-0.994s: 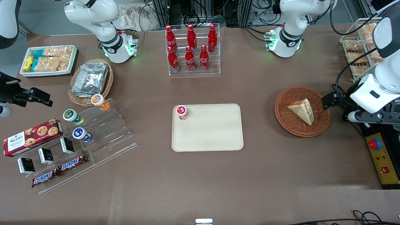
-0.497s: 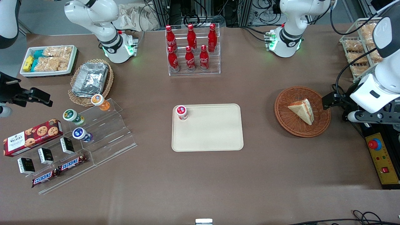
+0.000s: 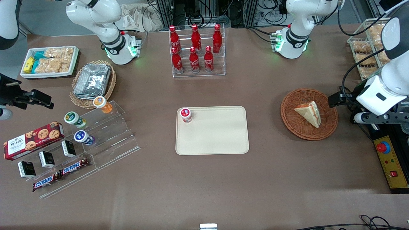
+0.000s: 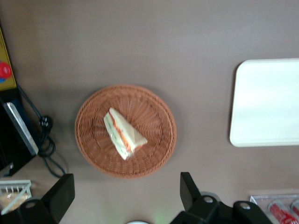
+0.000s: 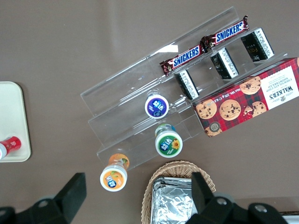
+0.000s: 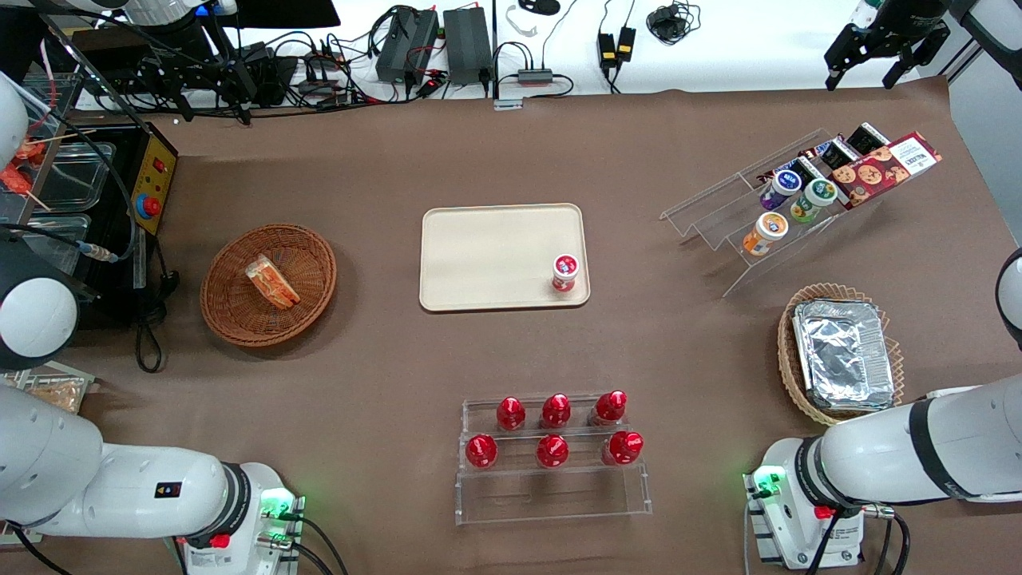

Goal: Place sandwich from basket to tray
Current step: 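Lower the open left gripper onto the wrapped sandwich in the basket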

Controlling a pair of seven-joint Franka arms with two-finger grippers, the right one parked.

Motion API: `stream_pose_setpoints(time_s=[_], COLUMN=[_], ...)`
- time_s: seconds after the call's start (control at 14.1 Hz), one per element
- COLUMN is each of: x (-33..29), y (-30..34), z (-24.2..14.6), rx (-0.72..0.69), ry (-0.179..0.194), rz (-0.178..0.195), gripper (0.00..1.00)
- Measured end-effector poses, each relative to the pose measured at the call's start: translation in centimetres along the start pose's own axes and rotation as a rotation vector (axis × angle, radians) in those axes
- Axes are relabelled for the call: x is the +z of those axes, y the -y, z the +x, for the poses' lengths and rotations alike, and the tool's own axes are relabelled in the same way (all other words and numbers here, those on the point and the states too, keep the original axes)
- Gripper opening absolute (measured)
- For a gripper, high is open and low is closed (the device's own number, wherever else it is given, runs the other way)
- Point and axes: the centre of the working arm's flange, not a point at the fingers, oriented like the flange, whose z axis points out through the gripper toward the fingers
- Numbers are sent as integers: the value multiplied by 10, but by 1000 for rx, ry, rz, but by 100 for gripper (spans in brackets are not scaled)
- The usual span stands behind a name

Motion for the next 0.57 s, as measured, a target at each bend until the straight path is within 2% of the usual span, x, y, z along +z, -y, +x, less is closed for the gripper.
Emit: stream_pose_setpoints(time_s=[0.14,0.28,0.43,0.57], x=[1,4,15,36], y=[0,1,1,2], z=[-8,-18,-26,-31], rx=[-2,-4,-37,-119], ry=[29,38,23,-8], rz=[3,5,5,4], gripper=[100,100,100,100])
